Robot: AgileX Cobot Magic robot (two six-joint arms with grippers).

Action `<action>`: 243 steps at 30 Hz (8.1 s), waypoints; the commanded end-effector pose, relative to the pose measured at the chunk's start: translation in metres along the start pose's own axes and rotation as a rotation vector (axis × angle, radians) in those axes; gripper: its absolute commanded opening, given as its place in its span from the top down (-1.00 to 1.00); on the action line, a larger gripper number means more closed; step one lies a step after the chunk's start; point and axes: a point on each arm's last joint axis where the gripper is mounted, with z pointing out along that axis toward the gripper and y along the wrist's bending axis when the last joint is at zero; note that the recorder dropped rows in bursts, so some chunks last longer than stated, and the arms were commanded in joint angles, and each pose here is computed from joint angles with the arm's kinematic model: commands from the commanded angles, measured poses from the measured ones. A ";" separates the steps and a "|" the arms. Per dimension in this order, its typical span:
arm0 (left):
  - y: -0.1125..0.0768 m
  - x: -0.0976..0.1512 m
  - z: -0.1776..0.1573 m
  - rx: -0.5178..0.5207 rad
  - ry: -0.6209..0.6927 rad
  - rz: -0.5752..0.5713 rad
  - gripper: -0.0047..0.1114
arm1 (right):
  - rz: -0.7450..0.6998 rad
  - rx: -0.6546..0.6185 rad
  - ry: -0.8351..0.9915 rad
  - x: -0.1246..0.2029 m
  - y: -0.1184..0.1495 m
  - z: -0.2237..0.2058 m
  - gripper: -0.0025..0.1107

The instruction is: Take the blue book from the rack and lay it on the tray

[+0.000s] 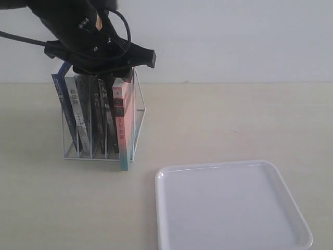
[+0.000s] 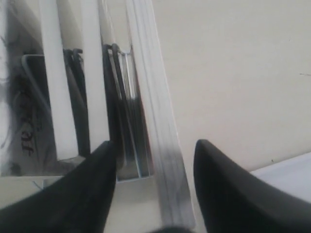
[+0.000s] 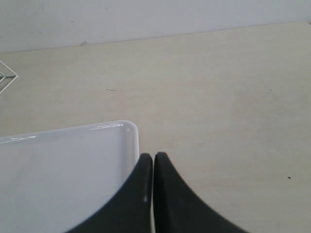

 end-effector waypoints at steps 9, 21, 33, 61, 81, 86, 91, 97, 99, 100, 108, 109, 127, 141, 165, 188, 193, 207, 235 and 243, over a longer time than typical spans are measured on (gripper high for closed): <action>0.016 -0.002 -0.059 0.010 -0.042 0.082 0.08 | -0.012 0.000 -0.012 -0.001 0.000 0.000 0.96; 0.048 -0.022 -0.063 -0.132 -0.021 0.068 0.09 | -0.012 0.000 -0.012 -0.001 0.000 0.000 0.96; 0.061 -0.047 -0.024 -0.199 0.015 0.092 0.09 | -0.012 0.000 -0.012 -0.001 0.000 0.000 0.96; 0.075 -0.056 0.046 -0.176 0.116 0.046 0.09 | -0.012 0.000 -0.012 -0.001 0.000 0.000 0.96; 0.075 -0.057 0.051 -0.106 0.107 0.011 0.58 | -0.012 0.000 -0.012 -0.001 0.000 0.000 0.96; 0.075 -0.057 0.051 -0.106 0.106 0.009 0.75 | -0.012 0.000 -0.012 -0.001 0.000 0.000 0.96; 0.076 -0.067 0.030 -0.111 0.091 -0.006 0.84 | -0.012 0.000 -0.012 -0.001 0.000 0.000 0.96; 0.079 -0.087 -0.022 -0.101 -0.005 -0.024 0.84 | -0.012 0.000 -0.012 -0.001 0.000 0.000 0.96; 0.080 -0.091 -0.036 -0.097 -0.036 -0.031 0.84 | -0.012 0.000 -0.012 -0.001 0.000 0.000 0.96; 0.080 -0.093 -0.042 -0.096 -0.047 -0.032 0.84 | -0.012 0.000 -0.012 -0.001 0.000 0.000 0.96; 0.084 -0.095 -0.073 -0.098 -0.067 -0.030 0.84 | -0.012 0.000 -0.012 -0.001 0.000 0.000 0.96; 0.084 -0.094 -0.073 -0.100 -0.061 -0.028 0.84 | -0.012 0.000 -0.012 -0.001 0.000 0.000 0.96; 0.075 -0.084 -0.009 -0.089 0.022 -0.037 0.84 | -0.012 0.000 -0.012 -0.001 0.000 0.000 0.96; 0.069 -0.067 0.044 -0.073 0.077 -0.043 0.84 | -0.012 0.000 -0.012 -0.001 0.000 0.000 0.96; 0.082 -0.079 -0.020 -0.130 -0.051 0.019 0.05 | -0.012 0.000 -0.012 -0.001 0.000 0.000 0.96; 0.107 -0.071 0.015 -0.208 0.080 -0.026 0.05 | -0.012 0.000 -0.012 -0.001 0.000 0.000 0.96; 0.111 -0.071 0.016 -0.205 0.085 -0.019 0.06 | -0.012 0.000 -0.012 -0.001 0.000 0.000 0.96; 0.108 -0.063 0.053 -0.194 0.155 -0.002 0.06 | -0.012 0.000 -0.012 -0.001 0.000 0.000 0.96; 0.107 -0.066 0.050 -0.189 0.125 -0.029 0.78 | -0.012 0.000 -0.012 -0.001 0.000 0.000 0.96; 0.109 -0.075 0.015 -0.179 0.041 -0.045 0.84 | -0.012 0.000 -0.012 -0.001 0.000 0.000 0.96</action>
